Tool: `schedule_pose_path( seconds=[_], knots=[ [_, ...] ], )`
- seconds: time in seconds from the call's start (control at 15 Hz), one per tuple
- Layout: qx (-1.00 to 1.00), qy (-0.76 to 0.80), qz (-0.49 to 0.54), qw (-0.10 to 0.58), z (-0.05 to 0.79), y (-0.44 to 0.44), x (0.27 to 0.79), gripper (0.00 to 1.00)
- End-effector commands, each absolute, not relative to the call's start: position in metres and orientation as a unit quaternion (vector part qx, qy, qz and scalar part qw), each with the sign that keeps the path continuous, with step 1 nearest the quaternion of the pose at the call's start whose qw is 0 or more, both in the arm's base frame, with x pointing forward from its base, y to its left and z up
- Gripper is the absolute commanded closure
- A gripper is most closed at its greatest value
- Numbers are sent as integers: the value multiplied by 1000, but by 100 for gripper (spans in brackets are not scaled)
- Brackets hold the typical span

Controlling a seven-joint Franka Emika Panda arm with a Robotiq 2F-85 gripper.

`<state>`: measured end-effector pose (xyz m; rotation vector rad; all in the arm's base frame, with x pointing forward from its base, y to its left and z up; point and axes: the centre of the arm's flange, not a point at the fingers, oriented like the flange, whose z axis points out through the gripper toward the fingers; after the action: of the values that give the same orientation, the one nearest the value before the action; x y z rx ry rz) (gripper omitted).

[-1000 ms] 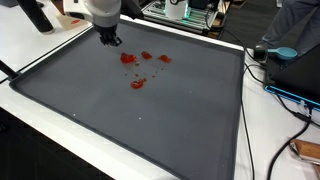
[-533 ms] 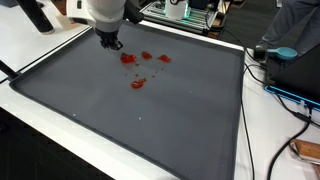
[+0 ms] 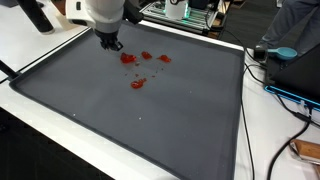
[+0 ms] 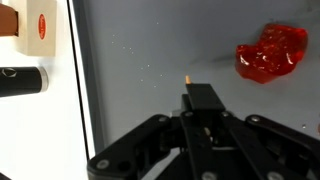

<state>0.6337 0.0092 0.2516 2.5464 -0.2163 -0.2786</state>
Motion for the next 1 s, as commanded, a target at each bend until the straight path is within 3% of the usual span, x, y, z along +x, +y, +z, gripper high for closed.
schedule_pose_path(
  seconds=[0.0, 0.93],
  knots=[
    [961, -69, -110, 245, 259, 5, 638, 97],
    [994, -29, -94, 43, 346, -25, 629, 97]
  ],
)
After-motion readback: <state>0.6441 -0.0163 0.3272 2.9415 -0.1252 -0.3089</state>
